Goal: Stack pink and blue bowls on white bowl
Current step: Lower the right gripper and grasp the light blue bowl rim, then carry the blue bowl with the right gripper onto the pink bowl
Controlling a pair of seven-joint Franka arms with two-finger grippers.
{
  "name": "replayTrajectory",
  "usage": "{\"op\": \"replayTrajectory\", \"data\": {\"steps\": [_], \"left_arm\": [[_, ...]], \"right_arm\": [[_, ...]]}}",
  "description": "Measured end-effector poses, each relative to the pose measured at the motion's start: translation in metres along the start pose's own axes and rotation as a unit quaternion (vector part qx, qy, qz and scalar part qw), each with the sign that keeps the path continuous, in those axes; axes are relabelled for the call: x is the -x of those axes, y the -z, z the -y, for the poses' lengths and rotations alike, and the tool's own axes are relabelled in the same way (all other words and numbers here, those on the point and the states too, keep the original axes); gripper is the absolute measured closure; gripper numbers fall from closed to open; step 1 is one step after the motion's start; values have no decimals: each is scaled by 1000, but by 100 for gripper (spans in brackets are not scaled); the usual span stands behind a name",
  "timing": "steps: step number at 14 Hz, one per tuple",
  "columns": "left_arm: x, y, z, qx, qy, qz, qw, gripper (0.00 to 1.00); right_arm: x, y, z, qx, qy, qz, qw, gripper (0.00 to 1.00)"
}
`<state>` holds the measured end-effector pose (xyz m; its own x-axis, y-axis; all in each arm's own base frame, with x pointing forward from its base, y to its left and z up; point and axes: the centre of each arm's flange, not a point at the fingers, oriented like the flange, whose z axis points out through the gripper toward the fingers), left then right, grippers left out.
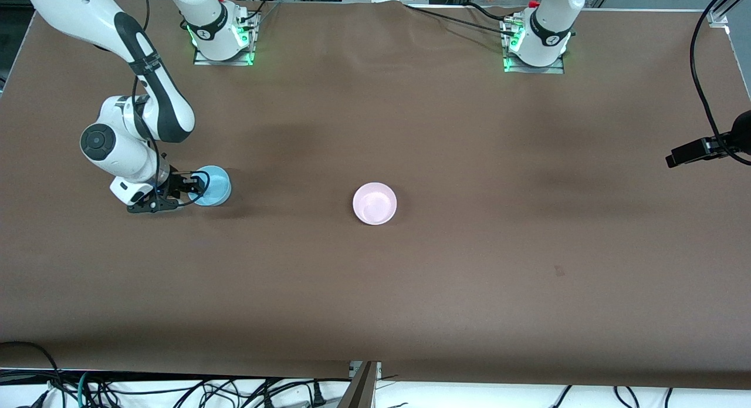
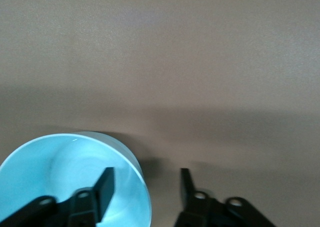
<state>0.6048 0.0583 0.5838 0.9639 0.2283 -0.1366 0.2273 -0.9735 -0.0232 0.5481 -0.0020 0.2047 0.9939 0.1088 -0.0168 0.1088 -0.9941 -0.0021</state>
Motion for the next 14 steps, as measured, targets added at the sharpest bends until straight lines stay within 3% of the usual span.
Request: {"op": "replayTrajectory", "data": {"steps": [3, 6, 11, 14], "left_arm": [[0, 0, 0, 0, 0, 0, 1000, 0], [0, -1, 0, 0, 0, 0, 1000, 0], [0, -1, 0, 0, 0, 1, 1000, 0], [0, -1, 0, 0, 0, 1, 1000, 0]], "right_arm": [[0, 0, 0, 0, 0, -1, 1000, 80], [-2, 2, 2, 0, 2, -6, 1000, 96], [-14, 23, 16, -2, 10, -23, 1000, 97], [-47, 65, 54, -13, -18, -5, 1000, 97]]}}
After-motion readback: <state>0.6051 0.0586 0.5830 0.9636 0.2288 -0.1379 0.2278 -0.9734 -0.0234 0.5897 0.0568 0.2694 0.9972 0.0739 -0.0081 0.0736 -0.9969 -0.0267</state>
